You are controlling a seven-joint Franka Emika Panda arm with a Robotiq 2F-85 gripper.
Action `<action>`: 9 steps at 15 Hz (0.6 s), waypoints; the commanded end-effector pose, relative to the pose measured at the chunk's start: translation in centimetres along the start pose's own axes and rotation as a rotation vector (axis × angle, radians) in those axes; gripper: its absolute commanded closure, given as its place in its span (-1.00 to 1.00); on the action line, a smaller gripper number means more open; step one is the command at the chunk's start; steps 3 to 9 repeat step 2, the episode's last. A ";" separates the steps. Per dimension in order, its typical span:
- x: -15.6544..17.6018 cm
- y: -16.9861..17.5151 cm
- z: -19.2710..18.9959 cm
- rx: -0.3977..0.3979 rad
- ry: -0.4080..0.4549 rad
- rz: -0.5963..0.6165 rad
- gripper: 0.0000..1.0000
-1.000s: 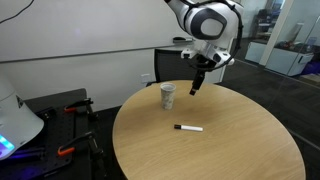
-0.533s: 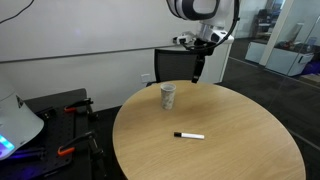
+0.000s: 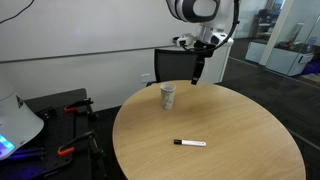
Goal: Remove the marker from the cup and put it on the table
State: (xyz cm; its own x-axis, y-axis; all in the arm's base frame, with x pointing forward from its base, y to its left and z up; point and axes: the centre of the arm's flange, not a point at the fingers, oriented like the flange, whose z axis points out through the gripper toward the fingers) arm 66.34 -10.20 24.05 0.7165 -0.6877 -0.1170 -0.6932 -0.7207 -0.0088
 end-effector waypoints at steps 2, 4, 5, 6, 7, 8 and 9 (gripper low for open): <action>0.0 0.0 0.0 0.000 0.000 0.000 -1.00; 0.0 0.0 0.0 0.000 0.000 0.000 -1.00; 0.0 0.0 0.0 0.000 0.000 0.000 -1.00; 0.0 0.0 0.0 0.000 0.000 0.000 -1.00; 0.0 0.0 0.0 0.000 0.000 0.000 -1.00; 0.0 0.0 0.0 0.000 0.000 0.000 -1.00; 0.0 0.0 0.0 0.000 0.000 0.000 -1.00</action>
